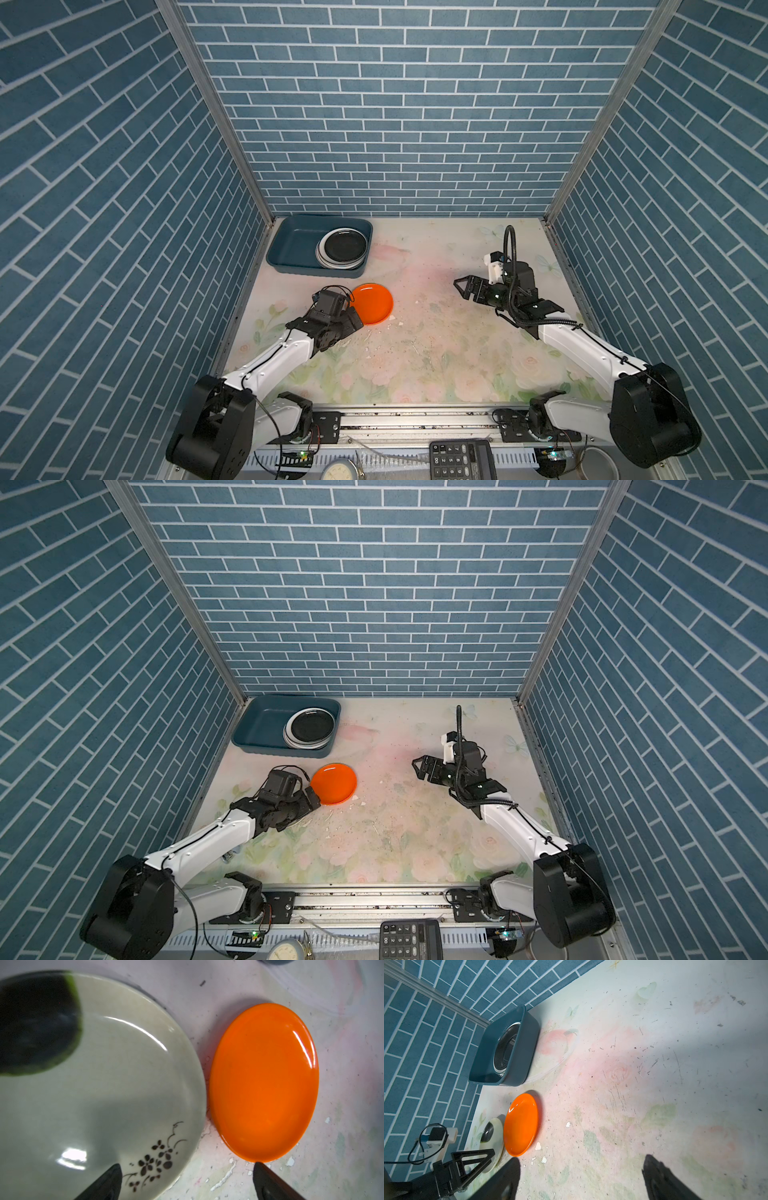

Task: Place the plates into the plastic bin on the countertop
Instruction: 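Lower the left gripper onto the cream plate edge nearest the robot, then grip the cream plate rim with the left gripper and tilt it up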

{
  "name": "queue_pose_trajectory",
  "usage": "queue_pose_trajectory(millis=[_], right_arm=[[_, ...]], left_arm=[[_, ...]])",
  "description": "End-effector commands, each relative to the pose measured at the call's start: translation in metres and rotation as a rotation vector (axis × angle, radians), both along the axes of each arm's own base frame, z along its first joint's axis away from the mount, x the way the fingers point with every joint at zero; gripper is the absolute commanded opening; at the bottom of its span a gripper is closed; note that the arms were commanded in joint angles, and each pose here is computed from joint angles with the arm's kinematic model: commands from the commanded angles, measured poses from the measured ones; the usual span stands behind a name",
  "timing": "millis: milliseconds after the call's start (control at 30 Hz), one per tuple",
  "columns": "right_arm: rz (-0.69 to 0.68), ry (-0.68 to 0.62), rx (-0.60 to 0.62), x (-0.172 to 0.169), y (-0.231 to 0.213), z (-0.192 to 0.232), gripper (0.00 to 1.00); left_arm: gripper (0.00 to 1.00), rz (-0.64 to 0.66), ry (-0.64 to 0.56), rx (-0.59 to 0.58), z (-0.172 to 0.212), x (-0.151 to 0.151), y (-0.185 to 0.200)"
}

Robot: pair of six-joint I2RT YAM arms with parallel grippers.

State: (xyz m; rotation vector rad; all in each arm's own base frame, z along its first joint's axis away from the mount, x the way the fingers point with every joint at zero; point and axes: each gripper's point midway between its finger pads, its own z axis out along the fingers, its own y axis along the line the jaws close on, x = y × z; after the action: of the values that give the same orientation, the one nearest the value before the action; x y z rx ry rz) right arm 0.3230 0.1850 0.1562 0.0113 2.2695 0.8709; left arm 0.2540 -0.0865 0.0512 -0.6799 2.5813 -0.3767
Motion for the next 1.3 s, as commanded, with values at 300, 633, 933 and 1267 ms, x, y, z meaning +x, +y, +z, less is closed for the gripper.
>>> queue_pose_trajectory(millis=[300, 633, 933, 1267], right_arm=[[0.054, -0.066, 0.092, 0.001, 0.013, 0.032, 0.92], [0.094, -0.117, 0.176, -0.004, 0.021, 0.047, 0.92], [0.085, -0.103, 0.192, -0.006, 0.021, 0.043, 0.92], [0.061, -0.087, 0.186, -0.004, 0.018, 0.037, 0.92]], left_arm=[[0.99, 0.196, -0.027, -0.012, 0.012, -0.042, 0.067], [0.8, 0.279, -0.092, -0.204, 0.001, -0.043, 0.074], [0.63, 0.286, -0.08, -0.263, -0.017, -0.033, 0.074], [0.43, 0.344, -0.06, -0.249, -0.03, -0.037, 0.084]])
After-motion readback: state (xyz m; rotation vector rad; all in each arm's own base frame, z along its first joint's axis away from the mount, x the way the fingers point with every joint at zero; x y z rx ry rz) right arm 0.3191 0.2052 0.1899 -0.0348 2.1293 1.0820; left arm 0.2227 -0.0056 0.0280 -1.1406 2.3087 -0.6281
